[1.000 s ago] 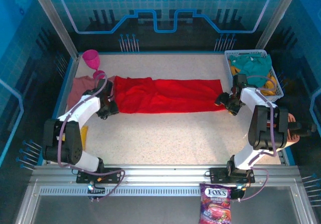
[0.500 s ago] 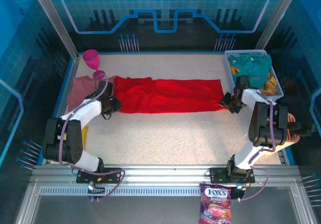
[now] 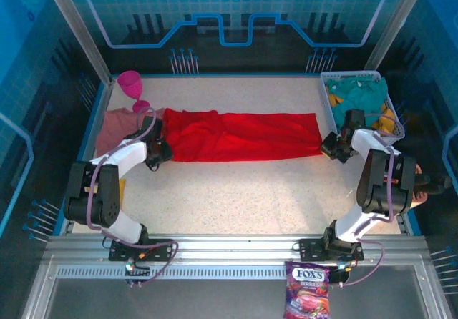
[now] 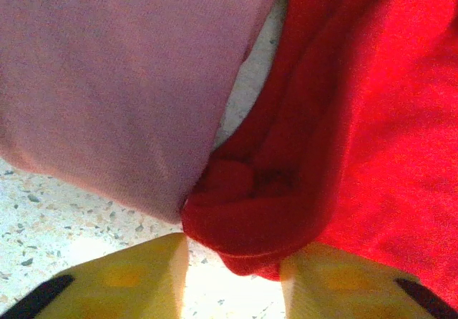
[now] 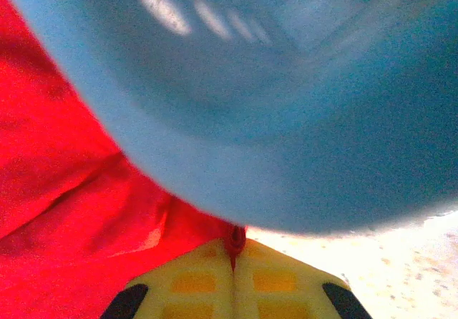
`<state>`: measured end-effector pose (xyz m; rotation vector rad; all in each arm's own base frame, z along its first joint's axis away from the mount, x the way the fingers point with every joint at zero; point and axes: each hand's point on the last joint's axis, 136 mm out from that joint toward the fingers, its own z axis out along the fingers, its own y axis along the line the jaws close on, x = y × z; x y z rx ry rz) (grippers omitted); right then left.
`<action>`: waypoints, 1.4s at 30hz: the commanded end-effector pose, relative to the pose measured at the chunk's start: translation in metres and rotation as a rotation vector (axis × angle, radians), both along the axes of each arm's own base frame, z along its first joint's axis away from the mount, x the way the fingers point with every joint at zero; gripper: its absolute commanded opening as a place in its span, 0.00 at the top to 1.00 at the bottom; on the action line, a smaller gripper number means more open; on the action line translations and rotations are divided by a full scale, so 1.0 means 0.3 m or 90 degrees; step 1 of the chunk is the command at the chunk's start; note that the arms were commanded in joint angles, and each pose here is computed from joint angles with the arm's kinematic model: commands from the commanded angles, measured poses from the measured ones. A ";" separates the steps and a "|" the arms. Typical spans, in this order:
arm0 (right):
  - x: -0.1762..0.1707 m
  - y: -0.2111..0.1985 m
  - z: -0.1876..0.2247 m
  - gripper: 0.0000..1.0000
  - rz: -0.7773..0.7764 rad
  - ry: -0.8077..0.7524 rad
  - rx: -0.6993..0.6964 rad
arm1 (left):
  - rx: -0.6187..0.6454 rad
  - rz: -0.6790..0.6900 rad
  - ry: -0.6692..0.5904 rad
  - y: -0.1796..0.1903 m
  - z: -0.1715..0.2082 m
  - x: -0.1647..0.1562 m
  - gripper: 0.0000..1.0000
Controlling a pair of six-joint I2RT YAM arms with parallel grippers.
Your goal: Fold and stack the t-shirts
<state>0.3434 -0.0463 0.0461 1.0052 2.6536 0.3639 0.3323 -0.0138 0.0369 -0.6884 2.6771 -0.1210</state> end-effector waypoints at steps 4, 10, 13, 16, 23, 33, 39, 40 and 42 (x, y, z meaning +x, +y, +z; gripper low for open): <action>-0.070 -0.049 0.038 1.00 -0.035 0.006 0.009 | -0.005 -0.013 0.017 -0.030 -0.003 -0.024 0.55; -0.078 -0.040 0.012 1.00 -0.031 0.020 0.022 | -0.017 -0.028 0.004 -0.070 -0.005 0.023 0.58; -0.079 -0.043 0.013 1.00 -0.033 0.015 0.020 | -0.011 -0.031 -0.002 -0.083 -0.011 0.049 0.60; -0.078 -0.046 0.017 1.00 -0.035 0.015 0.022 | -0.010 -0.023 0.005 -0.087 -0.032 0.063 0.64; -0.084 -0.043 0.021 1.00 -0.032 0.020 0.026 | 0.044 -0.006 0.045 -0.042 -0.031 0.059 1.00; -0.180 -0.013 0.016 1.00 -0.028 0.064 0.036 | 0.062 0.011 0.108 -0.001 0.101 -0.158 1.00; -0.274 -0.012 -0.012 1.00 -0.030 0.107 0.025 | 0.059 0.039 0.186 0.015 0.031 -0.322 1.00; -0.290 -0.012 -0.019 1.00 -0.032 0.114 0.026 | 0.060 0.044 0.200 0.019 0.015 -0.347 1.00; -0.314 -0.017 -0.025 1.00 -0.036 0.123 0.023 | 0.054 0.052 0.219 0.016 -0.009 -0.387 1.00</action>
